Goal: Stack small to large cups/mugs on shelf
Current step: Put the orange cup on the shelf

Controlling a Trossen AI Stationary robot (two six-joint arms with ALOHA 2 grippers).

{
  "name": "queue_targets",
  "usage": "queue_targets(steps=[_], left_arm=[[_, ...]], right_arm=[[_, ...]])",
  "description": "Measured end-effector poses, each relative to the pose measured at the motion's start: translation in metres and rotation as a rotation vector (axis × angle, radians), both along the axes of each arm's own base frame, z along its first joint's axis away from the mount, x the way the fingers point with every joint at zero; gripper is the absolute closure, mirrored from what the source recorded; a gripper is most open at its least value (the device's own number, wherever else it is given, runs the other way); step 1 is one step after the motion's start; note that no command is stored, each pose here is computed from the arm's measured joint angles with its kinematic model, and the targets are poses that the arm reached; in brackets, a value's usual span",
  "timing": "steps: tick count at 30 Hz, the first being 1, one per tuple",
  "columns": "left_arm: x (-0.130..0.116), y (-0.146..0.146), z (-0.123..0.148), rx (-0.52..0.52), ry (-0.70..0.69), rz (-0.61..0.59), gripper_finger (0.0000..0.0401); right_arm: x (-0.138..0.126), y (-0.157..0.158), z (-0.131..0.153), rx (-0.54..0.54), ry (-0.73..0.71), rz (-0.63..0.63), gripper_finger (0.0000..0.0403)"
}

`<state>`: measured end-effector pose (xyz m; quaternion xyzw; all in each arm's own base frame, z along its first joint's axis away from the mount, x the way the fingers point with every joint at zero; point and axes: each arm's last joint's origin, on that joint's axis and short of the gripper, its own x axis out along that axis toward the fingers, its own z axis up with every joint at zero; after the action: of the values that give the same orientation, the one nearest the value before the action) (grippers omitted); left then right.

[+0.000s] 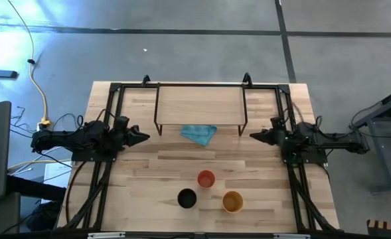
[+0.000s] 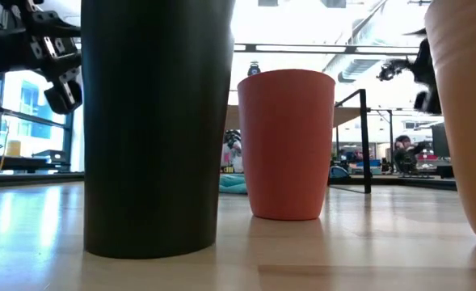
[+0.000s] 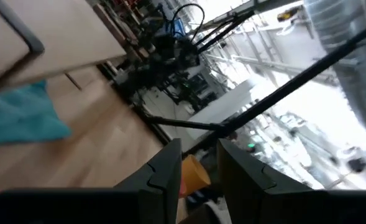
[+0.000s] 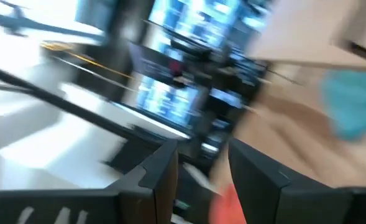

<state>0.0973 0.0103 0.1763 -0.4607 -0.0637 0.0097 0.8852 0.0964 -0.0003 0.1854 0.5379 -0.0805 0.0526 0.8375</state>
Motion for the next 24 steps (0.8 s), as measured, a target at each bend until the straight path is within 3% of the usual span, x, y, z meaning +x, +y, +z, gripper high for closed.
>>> queue_targets(steps=[3,6,11,16,20,24], left_arm=[[0.000,-0.002,0.003,-0.041,-0.033,-0.076,0.0309],[0.000,-0.004,0.010,-0.055,-0.095,-0.146,0.0309],[0.003,-0.005,0.019,-0.029,-0.179,-0.200,0.0309],[0.013,-0.009,0.025,-0.028,-0.118,-0.262,0.0309],[0.029,-0.018,0.037,0.028,-0.038,-0.332,0.0309],[0.043,-0.025,0.048,0.118,0.004,-0.368,0.0309]], right_arm=[[-0.004,0.000,0.018,-0.060,-0.183,-0.023,0.0268],[-0.007,0.000,0.038,-0.165,-0.229,-0.068,0.0268],[0.004,0.000,0.059,-0.300,-0.058,-0.071,0.0268],[0.021,0.000,0.081,-0.460,0.149,-0.036,0.0268],[0.034,0.000,0.109,-0.624,0.185,-0.043,0.0268],[0.046,0.000,0.135,-0.702,0.212,-0.040,0.0268]])
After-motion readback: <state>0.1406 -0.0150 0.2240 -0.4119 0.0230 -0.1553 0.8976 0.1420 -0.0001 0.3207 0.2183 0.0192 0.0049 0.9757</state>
